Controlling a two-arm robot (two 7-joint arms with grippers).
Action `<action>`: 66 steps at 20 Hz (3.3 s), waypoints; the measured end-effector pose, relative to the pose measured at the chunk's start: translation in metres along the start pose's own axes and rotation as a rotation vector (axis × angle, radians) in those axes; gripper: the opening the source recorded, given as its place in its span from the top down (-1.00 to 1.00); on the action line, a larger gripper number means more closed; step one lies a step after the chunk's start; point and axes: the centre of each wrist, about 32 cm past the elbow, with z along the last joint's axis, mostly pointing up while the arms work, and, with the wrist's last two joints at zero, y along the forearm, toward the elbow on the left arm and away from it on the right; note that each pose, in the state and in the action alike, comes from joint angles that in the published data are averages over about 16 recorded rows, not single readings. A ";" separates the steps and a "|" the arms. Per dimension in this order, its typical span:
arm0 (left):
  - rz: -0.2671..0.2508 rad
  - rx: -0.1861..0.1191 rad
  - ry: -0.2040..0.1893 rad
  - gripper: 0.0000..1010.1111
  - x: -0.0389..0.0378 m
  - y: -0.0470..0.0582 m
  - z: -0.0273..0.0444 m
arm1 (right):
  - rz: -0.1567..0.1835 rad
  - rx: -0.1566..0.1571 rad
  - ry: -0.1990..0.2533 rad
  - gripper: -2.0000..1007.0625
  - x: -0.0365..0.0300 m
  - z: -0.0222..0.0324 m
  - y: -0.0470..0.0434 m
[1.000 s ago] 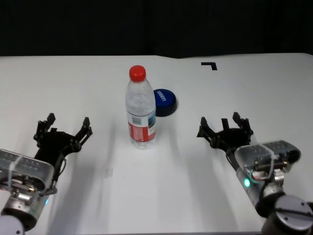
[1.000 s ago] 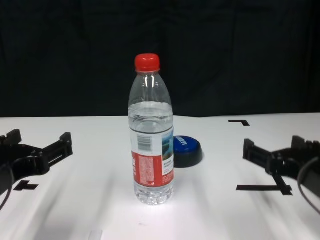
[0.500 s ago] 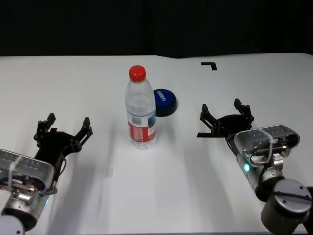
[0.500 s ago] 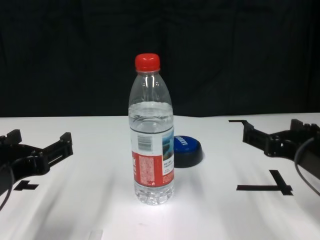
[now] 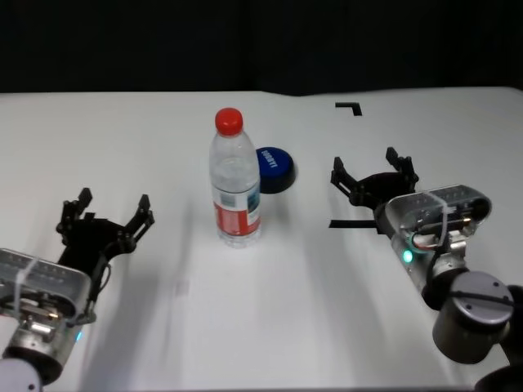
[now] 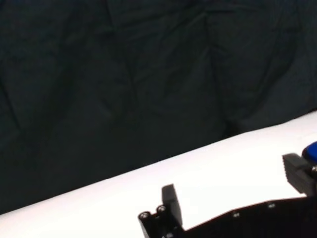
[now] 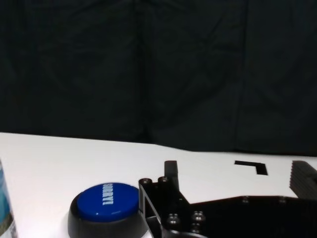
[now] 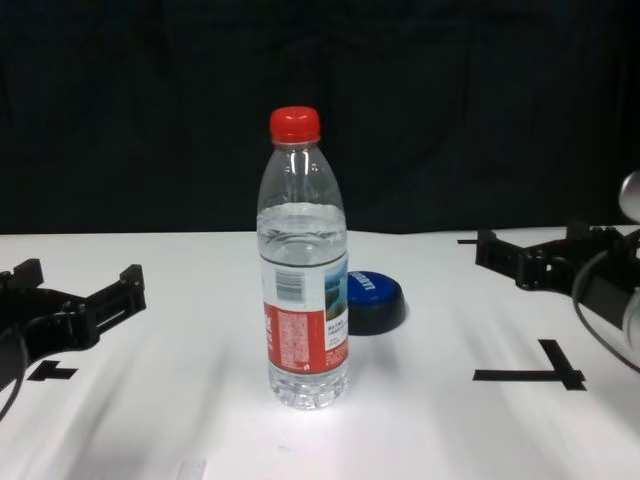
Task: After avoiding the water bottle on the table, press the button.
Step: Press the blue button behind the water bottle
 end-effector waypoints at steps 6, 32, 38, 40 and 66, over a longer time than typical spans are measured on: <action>0.000 0.000 0.000 -0.99 0.0000 0.000 0.0000 | 0.012 -0.002 -0.014 -0.99 0.0051 0.0017 0.0157; 0.000 0.000 0.000 -0.99 0.0000 0.000 0.0000 | 0.083 -0.022 -0.057 -0.99 0.0056 0.0036 0.0757; 0.000 0.000 0.000 -0.99 0.0000 0.000 0.0000 | 0.099 -0.030 -0.066 -0.99 0.0034 0.0038 0.0851; 0.000 0.000 0.000 -0.99 0.0000 0.000 0.0000 | 0.104 -0.033 -0.069 -0.99 0.0026 0.0037 0.0879; 0.000 0.000 0.000 -0.99 0.0000 0.000 0.0000 | 0.148 -0.090 -0.108 -0.99 -0.0086 -0.0013 0.1266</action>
